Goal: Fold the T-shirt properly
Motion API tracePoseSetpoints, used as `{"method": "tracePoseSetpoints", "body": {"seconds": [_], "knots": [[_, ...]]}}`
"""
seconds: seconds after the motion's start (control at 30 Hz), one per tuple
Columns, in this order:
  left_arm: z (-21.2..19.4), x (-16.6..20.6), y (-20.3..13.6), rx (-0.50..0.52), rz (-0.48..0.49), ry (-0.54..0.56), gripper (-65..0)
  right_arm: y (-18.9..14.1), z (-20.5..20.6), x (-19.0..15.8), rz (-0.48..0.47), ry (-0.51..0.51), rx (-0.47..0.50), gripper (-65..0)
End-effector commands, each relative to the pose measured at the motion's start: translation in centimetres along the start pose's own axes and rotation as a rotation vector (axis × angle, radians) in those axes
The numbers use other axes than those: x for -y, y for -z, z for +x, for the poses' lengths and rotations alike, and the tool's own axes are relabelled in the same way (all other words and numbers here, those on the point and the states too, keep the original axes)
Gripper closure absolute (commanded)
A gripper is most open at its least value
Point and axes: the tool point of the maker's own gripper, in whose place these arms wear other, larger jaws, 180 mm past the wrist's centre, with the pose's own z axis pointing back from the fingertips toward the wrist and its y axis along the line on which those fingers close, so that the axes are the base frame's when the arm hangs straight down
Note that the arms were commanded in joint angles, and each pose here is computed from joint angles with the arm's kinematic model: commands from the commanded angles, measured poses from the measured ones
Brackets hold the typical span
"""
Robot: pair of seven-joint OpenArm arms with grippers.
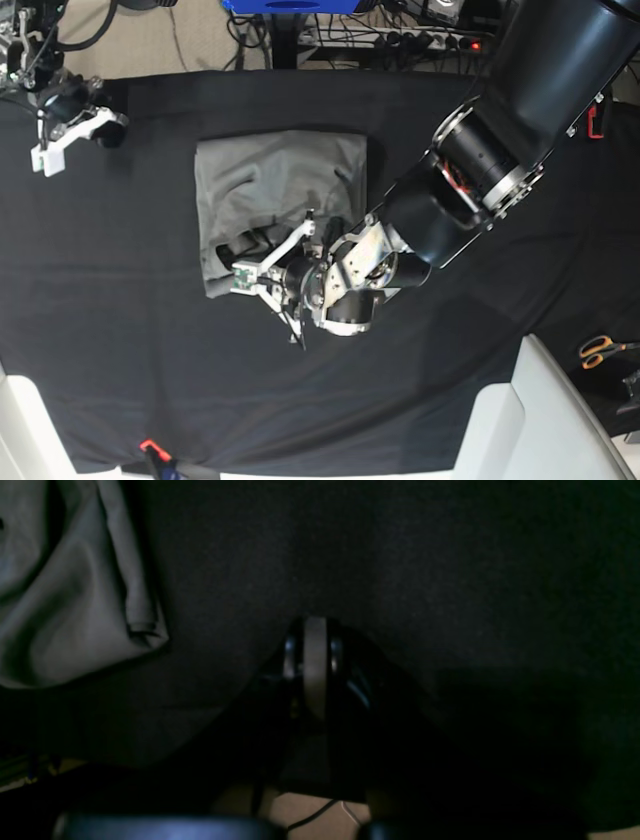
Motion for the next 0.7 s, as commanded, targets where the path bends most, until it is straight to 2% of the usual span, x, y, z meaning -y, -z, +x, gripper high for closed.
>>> {"method": "tracePoseSetpoints", "body": {"seconds": [0.0,0.67], "knots": [[1.9,-2.3,-0.8,0.052,0.041,0.012,0.0,-0.3,1.4,-0.1,0.009,-0.014,0.039,-0.2],[0.1,-2.5,-0.7,0.009,0.03,-0.025,0.0,0.3,2.7,-0.7,0.024,-0.022,0.059,-0.2]]}}
